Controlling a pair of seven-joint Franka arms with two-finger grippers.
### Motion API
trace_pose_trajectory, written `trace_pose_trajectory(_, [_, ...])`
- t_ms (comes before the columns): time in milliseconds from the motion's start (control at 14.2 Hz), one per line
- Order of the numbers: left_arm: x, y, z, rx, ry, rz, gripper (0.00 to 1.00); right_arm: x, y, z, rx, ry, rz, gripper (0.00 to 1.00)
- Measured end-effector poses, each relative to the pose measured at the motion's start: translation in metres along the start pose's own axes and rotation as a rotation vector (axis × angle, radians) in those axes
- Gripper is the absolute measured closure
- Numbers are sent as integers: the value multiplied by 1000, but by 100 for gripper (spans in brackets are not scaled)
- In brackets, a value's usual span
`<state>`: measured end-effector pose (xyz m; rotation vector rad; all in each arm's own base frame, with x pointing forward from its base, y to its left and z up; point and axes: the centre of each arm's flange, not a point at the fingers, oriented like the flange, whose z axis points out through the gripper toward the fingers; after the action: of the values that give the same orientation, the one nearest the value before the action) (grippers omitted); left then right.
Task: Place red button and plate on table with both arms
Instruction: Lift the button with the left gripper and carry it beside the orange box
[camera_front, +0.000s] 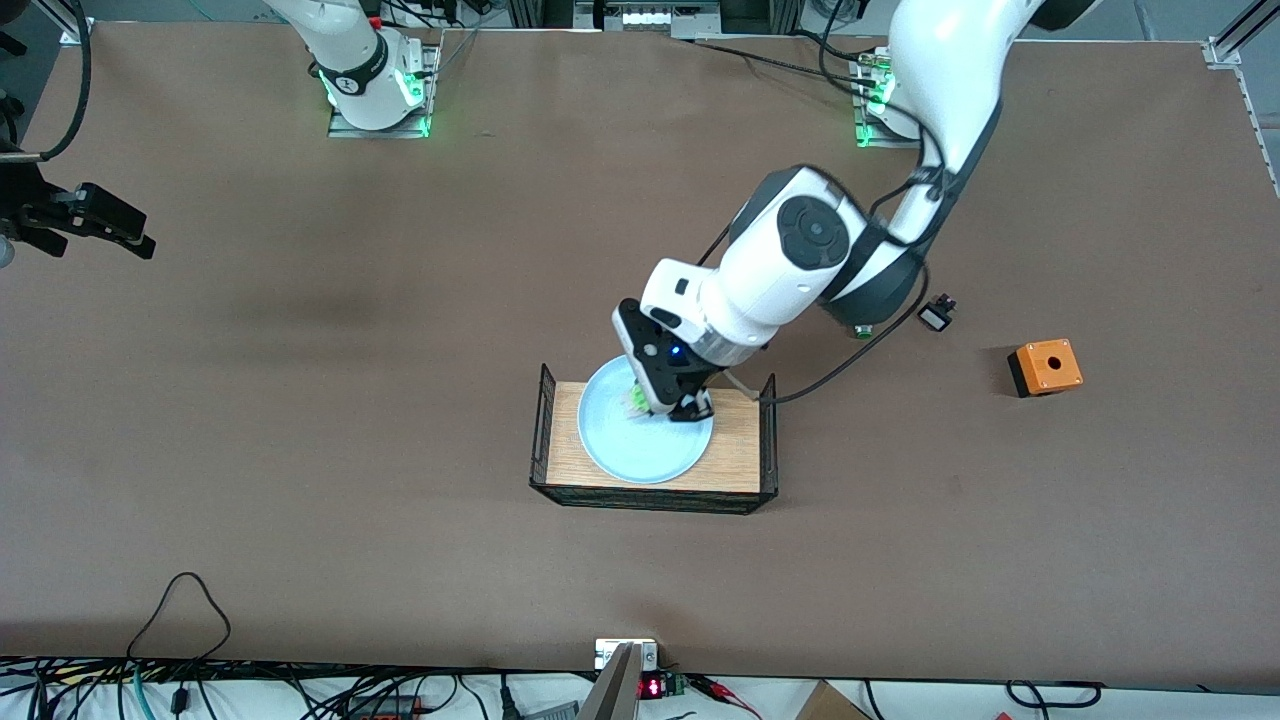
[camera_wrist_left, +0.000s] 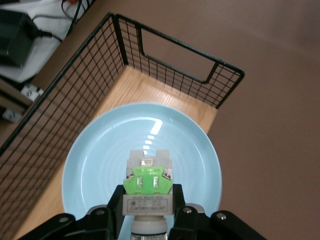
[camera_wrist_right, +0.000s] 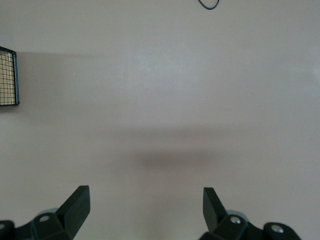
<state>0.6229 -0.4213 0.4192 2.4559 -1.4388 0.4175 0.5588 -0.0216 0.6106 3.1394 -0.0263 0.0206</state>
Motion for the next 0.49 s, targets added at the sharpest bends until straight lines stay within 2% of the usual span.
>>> trace_pose_trajectory(211, [-21, -7, -48, -12, -148, -190, 59, 0, 0, 0, 0, 0, 0, 0])
trace_pose_trajectory(493, [-81, -64, -87, 61, -332, -458, 59, 0, 0, 0, 0, 0, 0, 0])
